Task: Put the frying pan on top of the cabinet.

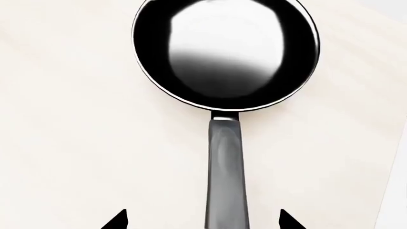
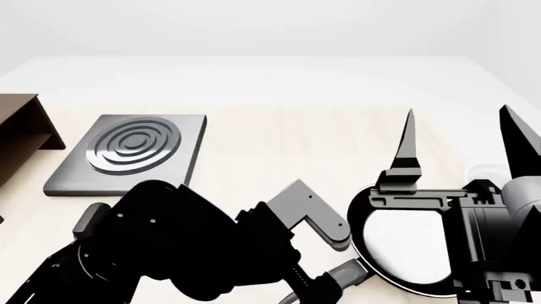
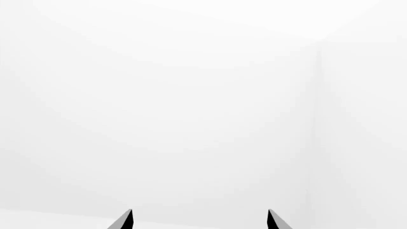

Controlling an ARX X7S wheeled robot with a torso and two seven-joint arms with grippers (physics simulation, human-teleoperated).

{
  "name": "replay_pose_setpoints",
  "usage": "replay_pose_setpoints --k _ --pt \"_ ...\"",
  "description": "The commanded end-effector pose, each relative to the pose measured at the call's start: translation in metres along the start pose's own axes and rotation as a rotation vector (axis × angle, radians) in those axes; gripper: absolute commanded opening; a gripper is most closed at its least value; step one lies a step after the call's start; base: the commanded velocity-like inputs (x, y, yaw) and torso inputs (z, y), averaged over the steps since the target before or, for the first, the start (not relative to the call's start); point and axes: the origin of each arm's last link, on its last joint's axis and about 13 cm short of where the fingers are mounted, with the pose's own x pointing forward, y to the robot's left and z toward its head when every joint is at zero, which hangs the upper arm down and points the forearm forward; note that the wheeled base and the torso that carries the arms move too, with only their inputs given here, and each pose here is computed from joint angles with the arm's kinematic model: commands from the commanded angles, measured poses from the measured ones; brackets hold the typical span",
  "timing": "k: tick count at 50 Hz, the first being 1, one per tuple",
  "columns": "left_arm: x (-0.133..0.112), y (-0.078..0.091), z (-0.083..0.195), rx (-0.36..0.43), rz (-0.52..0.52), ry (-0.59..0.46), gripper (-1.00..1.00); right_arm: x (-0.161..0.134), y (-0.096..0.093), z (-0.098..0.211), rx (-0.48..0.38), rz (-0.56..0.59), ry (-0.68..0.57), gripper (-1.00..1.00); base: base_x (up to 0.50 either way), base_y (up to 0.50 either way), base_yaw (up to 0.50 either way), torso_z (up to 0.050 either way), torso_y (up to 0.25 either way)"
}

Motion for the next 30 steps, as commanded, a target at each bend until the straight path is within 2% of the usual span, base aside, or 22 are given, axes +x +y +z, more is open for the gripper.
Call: replay_pose_setpoints --k 1,22,30 --pt "0.010 -0.002 0.001 0.013 -0.018 0.014 1.00 0.000 0.000 0.000 0.001 0.002 -0.001 1.00 0.00 0.00 0.00 0.000 0.000" --pt "0.031 -0.014 -0.013 0.009 -0.073 0.073 1.00 0.000 -0.001 0.001 0.004 0.001 -0.005 1.00 0.00 0.00 0.00 0.000 0.000" --pt "0.038 -0.013 -0.018 -0.005 -0.079 0.096 1.00 -0.001 -0.001 0.000 0.008 0.001 -0.005 1.00 0.00 0.00 0.00 0.000 0.000"
